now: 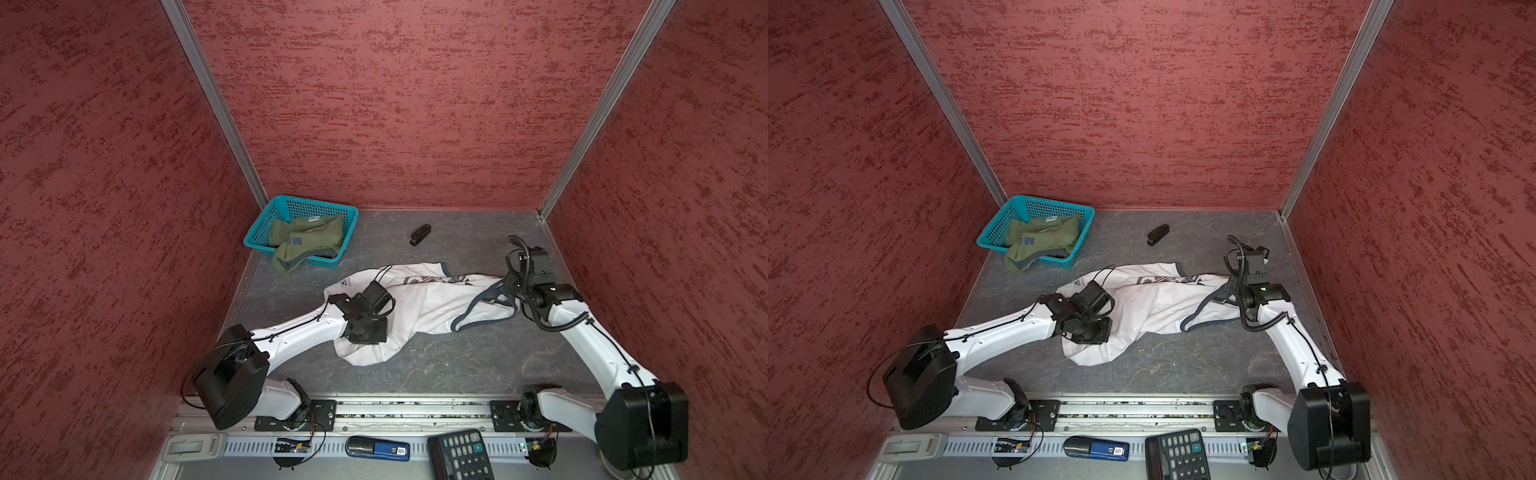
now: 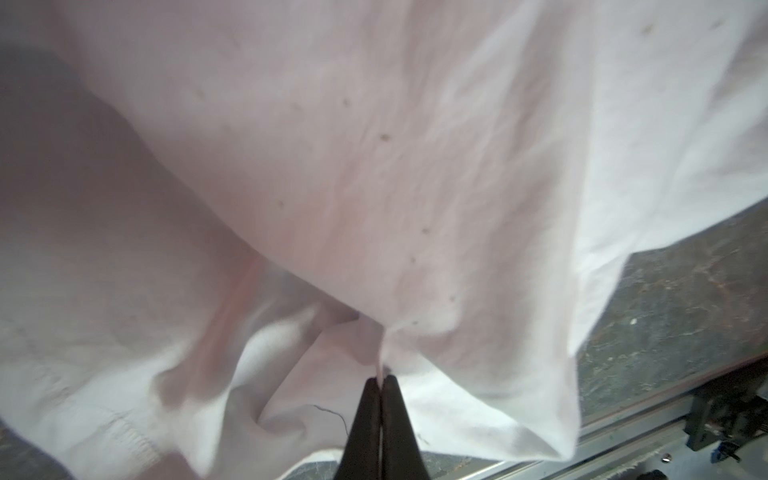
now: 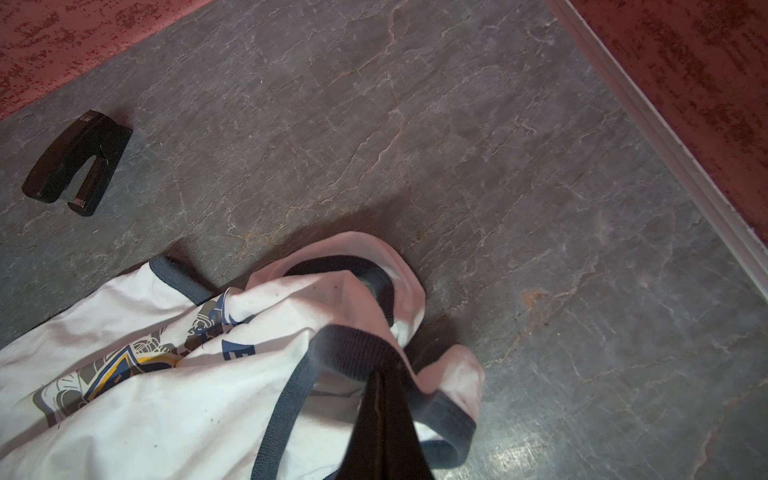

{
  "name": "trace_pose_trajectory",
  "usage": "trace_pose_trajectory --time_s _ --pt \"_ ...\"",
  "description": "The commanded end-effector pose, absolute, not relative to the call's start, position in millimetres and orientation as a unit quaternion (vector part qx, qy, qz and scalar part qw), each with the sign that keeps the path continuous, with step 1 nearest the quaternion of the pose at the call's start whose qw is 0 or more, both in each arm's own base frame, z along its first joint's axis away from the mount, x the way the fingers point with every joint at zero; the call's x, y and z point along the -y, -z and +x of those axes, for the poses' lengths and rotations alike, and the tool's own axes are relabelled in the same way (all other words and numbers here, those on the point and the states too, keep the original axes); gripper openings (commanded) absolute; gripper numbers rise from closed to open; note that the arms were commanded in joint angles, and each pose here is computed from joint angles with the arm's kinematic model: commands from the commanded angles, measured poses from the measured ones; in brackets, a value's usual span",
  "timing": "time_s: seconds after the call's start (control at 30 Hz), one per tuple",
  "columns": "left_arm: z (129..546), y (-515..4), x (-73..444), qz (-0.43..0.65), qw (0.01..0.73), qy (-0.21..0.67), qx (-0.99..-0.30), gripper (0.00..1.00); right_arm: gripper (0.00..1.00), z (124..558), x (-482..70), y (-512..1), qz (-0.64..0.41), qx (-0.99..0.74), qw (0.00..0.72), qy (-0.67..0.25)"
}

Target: Fold and stack the tank tops

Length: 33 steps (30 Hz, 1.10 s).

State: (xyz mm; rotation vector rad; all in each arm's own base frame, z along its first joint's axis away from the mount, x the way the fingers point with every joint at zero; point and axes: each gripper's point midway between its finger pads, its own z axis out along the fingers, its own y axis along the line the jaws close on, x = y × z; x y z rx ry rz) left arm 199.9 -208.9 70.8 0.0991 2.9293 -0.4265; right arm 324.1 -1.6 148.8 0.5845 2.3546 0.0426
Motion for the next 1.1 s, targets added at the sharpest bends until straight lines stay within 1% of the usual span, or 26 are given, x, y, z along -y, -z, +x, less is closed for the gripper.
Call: trace_pose_trajectory --time_s 0.0,0.07,0.13,0.17,0.23,0.3,0.4,0.47,0.53,0.6,0.7,0.77,0.8,0.87,0.93,1.0,1.07 --pt "248 -147 198 0.018 0.211 0.165 -0.963 0.0 0.0 331 9 -167 0.234 -0.898 0.372 -0.008" --pt "272 -212 180 -0.005 0.297 0.172 -0.939 0.0 0.0 334 16 -181 0.242 -0.892 0.382 0.001" --pt "277 -266 158 -0.028 0.376 0.182 -0.908 0.0 0.0 334 24 -195 0.252 -0.884 0.393 0.011" --pt "274 -286 147 -0.039 0.41 0.19 -0.891 0.0 0.0 333 29 -204 0.258 -0.879 0.401 0.014" --pt "261 -299 130 -0.061 0.439 0.201 -0.873 0.0 0.0 329 34 -211 0.265 -0.873 0.409 0.018" --pt "244 -275 123 -0.078 0.413 0.209 -0.883 0.0 0.0 324 34 -209 0.265 -0.873 0.41 0.015" --pt "209 -200 123 -0.113 0.307 0.219 -0.92 0.0 0.0 317 28 -187 0.261 -0.884 0.388 0.004" --pt "179 -140 125 -0.146 0.22 0.223 -0.938 0.0 0.0 312 26 -166 0.261 -0.893 0.366 0.003" --pt "153 -97 129 -0.163 0.158 0.229 -0.947 0.0 0.0 308 23 -148 0.26 -0.901 0.346 0.0" --pt "133 -66 127 -0.182 0.115 0.213 -0.953 0.0 0.0 307 21 -136 0.261 -0.906 0.333 -0.003" --pt "116 -49 124 -0.189 0.085 0.192 -0.959 0.1 0.0 308 20 -132 0.264 -0.907 0.329 -0.008" --pt "113 -50 125 -0.18 0.081 0.186 -0.963 0.19 0.0 310 20 -138 0.264 -0.904 0.337 -0.011" --pt "113 -52 124 -0.176 0.082 0.182 -0.964 0.25 0.0 311 20 -141 0.264 -0.902 0.341 -0.012" --pt "119 -61 117 -0.164 0.098 0.155 -0.969 0.46 0.0 312 19 -145 0.264 -0.901 0.345 -0.016" --pt "127 -68 113 -0.159 0.111 0.135 -0.972 0.57 0.0 313 18 -146 0.263 -0.9 0.347 -0.02" --pt "136 -67 118 -0.156 0.107 0.14 -0.972 0.58 0.0 312 16 -147 0.262 -0.9 0.347 -0.024" --pt "148 -65 117 -0.163 0.109 0.125 -0.973 0.58 0.0 312 15 -146 0.261 -0.901 0.346 -0.028"
